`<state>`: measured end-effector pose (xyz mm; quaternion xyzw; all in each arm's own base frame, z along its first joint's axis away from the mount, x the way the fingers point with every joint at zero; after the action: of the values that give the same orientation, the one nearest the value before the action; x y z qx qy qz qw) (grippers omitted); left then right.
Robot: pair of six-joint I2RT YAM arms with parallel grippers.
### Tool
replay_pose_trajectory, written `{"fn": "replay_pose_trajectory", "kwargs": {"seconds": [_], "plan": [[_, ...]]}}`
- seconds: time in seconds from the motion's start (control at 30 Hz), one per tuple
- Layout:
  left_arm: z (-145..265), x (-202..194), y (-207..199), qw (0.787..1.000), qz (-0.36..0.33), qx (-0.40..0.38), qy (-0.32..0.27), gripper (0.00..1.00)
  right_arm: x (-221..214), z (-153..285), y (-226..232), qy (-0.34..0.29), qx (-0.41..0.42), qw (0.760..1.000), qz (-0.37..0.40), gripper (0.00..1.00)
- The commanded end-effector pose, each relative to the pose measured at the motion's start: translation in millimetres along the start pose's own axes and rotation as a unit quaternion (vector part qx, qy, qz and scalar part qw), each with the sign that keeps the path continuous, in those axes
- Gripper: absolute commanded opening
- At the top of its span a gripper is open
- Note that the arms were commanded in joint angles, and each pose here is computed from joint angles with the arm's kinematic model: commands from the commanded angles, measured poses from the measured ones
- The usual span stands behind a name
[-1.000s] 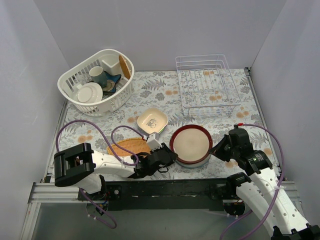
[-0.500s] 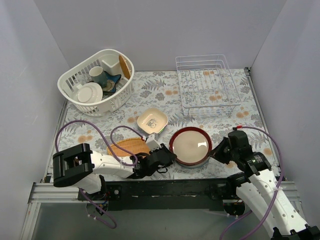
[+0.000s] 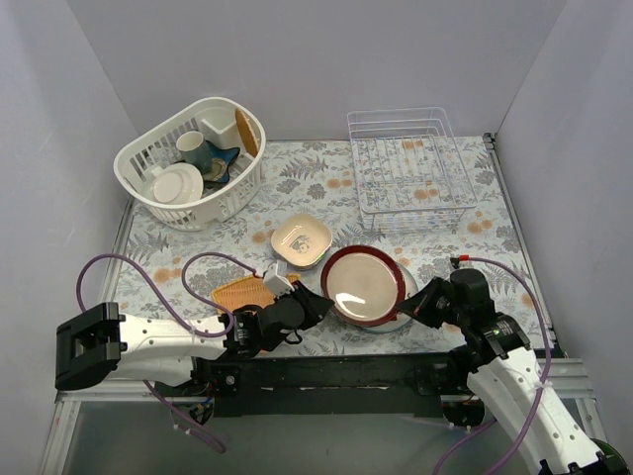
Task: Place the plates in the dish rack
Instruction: Insert the plate into the dish rack.
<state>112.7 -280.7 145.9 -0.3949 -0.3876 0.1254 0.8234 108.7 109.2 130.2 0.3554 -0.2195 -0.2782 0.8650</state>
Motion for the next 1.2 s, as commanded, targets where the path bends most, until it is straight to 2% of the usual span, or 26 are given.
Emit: {"fn": "replay_pose_trajectory", "kwargs": {"seconds": [0.0, 0.27, 0.8, 1.07, 1.17], "plan": [[3, 35, -32, 0.961, 0.267, -0.046, -0.058, 0.00, 0, -4, 4, -0.002, 0.033, 0.999, 0.030, 0.10], [4, 41, -33, 0.959, 0.268, -0.061, -0.066, 0.00, -2, -11, -1, 0.001, 0.040, 0.999, 0.023, 0.18], [-7, 31, -6, 0.960, 0.271, -0.036, -0.065, 0.00, -3, -30, -13, 0.011, 0.025, 1.000, 0.007, 0.18], [-13, 23, 2, 0.961, 0.268, -0.024, -0.057, 0.00, -7, -35, -21, 0.019, 0.016, 1.000, 0.004, 0.29], [-14, 22, 2, 0.962, 0.268, -0.023, -0.056, 0.00, -7, -35, -22, 0.019, 0.014, 1.000, 0.002, 0.31]]}}
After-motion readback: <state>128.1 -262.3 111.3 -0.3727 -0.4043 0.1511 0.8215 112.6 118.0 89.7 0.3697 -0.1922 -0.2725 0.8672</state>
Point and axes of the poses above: each gripper's point midway between its finger pads, its own z axis back along the fingers, its own y axis along the line the jaws close on, x = y × z, the point moved 6 cm from there along z, back along the fingers, and after that the axes turned 8 degrees about -z, right-handed, at the moved point
